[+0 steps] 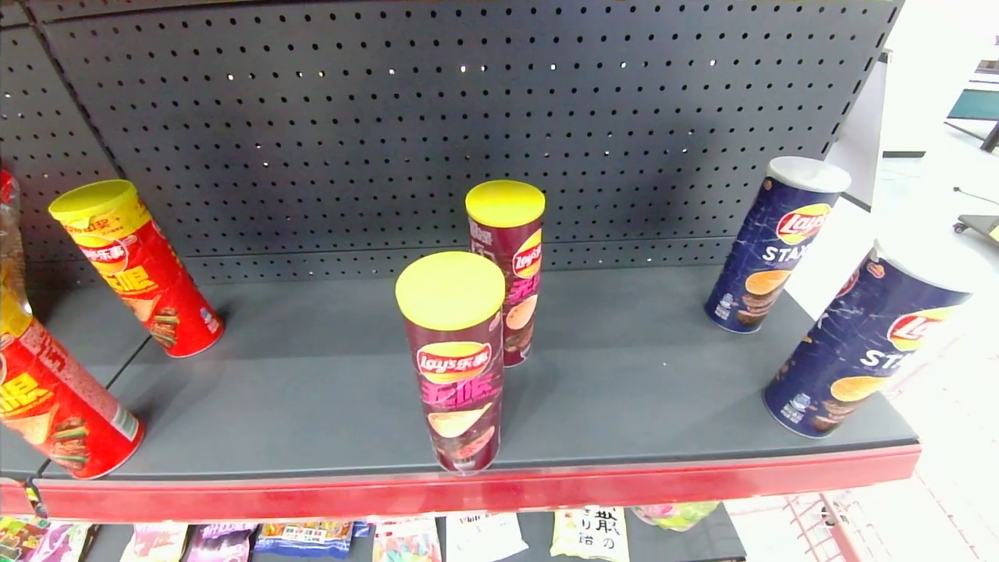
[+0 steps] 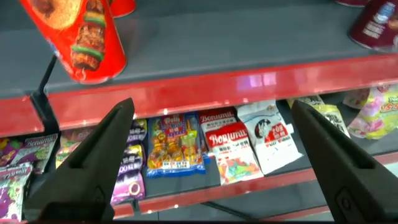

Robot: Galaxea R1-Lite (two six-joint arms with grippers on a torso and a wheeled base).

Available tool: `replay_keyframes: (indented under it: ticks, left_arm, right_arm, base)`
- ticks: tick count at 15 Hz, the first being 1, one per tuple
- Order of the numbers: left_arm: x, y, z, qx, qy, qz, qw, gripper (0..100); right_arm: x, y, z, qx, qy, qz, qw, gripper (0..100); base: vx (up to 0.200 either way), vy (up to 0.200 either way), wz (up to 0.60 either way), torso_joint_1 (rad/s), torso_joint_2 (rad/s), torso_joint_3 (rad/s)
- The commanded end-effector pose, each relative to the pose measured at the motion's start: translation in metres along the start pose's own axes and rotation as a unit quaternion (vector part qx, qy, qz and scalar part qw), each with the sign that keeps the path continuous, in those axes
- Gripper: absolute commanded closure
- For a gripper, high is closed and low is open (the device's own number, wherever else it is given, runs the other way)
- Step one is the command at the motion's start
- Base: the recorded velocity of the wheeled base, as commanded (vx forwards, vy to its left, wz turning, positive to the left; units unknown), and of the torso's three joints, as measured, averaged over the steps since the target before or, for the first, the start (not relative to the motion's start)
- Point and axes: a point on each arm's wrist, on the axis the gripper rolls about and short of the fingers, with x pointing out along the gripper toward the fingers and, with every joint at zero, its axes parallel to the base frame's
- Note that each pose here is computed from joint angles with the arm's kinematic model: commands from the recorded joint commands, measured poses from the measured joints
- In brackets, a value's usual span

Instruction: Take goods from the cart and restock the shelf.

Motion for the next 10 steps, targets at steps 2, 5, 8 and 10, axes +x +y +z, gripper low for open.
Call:
replay_keyframes:
  ticks: [2, 5, 8, 10]
  left_arm:
    - [0.0003, 0.0000, 0.0001, 0.000, 0.002, 0.000, 1.0000, 0]
    - [0.0003, 0.0000, 0.0001, 0.001, 0.002, -0.001, 1.0000, 0]
    - [0.0003, 0.0000, 0.0001, 0.000, 0.002, -0.001, 1.0000, 0]
    - [0.0003, 0.0000, 0.0001, 0.000, 0.002, -0.001, 1.0000, 0]
  right_arm:
    - [0.0001, 0.0000, -0.0001, 0.001, 0.000, 0.000, 1.000, 0]
    - [0.0001, 0.0000, -0.0001, 0.001, 0.000, 0.000, 1.000, 0]
    - [0.0001, 0.0000, -0.0001, 0.001, 0.000, 0.000, 1.000, 0]
    - [0.0001, 0.0000, -0.0001, 0.001, 0.000, 0.000, 1.000, 0]
  base:
    - [0.000, 0.000, 0.00, 0.000, 0.00, 0.000]
    - [0.000, 0.133, 0.00, 0.011, 0.00, 0.000]
    - [0.000, 0.200, 0.00, 0.014, 0.00, -0.007]
    - [0.000, 0.100, 0.00, 0.001, 0.00, 0.001]
